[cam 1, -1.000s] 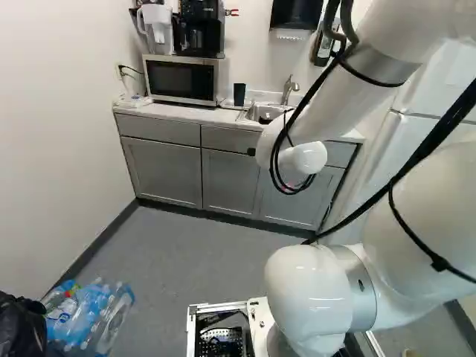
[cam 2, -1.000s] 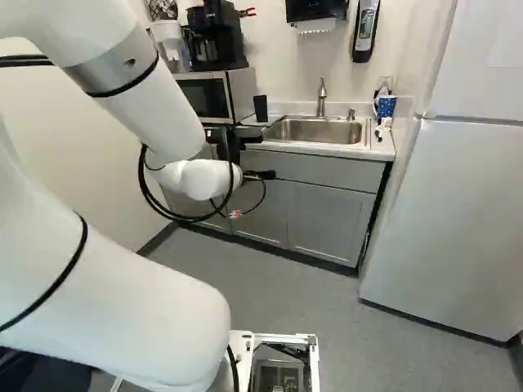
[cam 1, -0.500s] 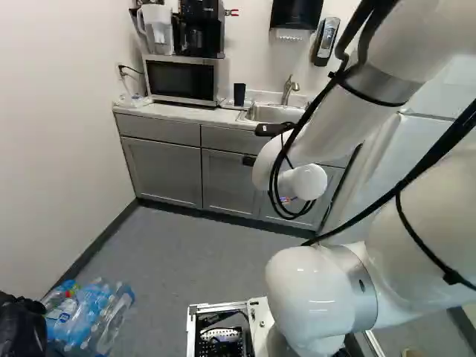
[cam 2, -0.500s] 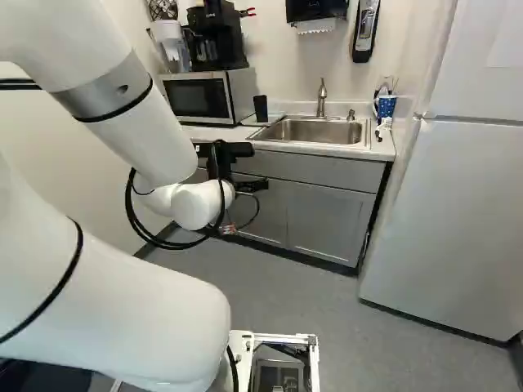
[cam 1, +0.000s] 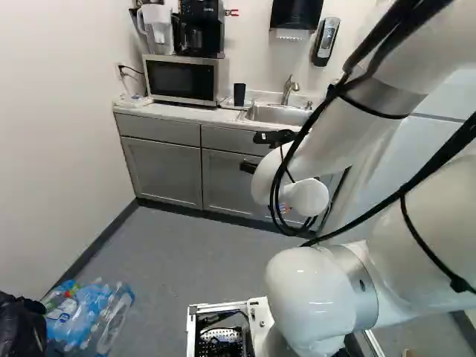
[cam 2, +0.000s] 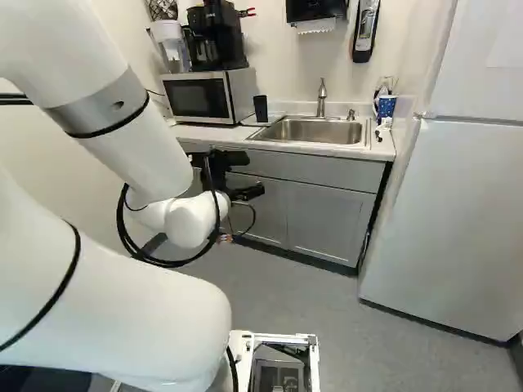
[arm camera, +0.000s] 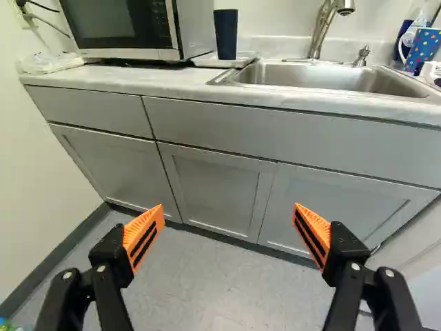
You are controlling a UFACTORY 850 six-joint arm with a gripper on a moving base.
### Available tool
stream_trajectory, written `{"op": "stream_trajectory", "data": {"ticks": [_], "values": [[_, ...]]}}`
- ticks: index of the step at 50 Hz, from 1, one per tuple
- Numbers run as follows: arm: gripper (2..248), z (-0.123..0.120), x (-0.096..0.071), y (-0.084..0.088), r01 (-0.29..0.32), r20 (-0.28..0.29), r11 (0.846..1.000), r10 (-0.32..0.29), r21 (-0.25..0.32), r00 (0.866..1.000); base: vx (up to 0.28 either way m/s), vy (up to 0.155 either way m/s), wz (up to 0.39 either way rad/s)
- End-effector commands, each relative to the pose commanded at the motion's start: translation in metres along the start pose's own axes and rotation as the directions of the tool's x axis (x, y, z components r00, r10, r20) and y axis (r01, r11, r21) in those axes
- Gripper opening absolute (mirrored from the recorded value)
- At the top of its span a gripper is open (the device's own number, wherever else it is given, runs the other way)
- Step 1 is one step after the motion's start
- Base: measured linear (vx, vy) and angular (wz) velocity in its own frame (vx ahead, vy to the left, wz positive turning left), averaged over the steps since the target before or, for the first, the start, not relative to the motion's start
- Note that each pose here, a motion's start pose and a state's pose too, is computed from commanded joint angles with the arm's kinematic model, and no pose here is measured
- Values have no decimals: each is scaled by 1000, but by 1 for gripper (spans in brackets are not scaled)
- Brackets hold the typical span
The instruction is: Rinse the cup and place it in the tray
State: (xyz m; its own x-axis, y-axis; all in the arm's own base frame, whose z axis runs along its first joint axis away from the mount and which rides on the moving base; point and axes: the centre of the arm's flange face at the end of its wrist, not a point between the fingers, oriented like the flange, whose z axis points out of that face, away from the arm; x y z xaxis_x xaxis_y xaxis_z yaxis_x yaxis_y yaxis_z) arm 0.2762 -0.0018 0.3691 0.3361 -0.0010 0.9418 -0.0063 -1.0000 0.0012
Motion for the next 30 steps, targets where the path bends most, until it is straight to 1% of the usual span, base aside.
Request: {"op": "stream_trajectory", "data": {"ticks": [12, 30], "values": [[247, -4, -4, -1, 1, -9, 1000, -1, 5, 1000, 0, 0, 0], [247, -4, -5, -2, 1, -11, 1000, -1, 6, 1000, 0, 0, 0]]}}
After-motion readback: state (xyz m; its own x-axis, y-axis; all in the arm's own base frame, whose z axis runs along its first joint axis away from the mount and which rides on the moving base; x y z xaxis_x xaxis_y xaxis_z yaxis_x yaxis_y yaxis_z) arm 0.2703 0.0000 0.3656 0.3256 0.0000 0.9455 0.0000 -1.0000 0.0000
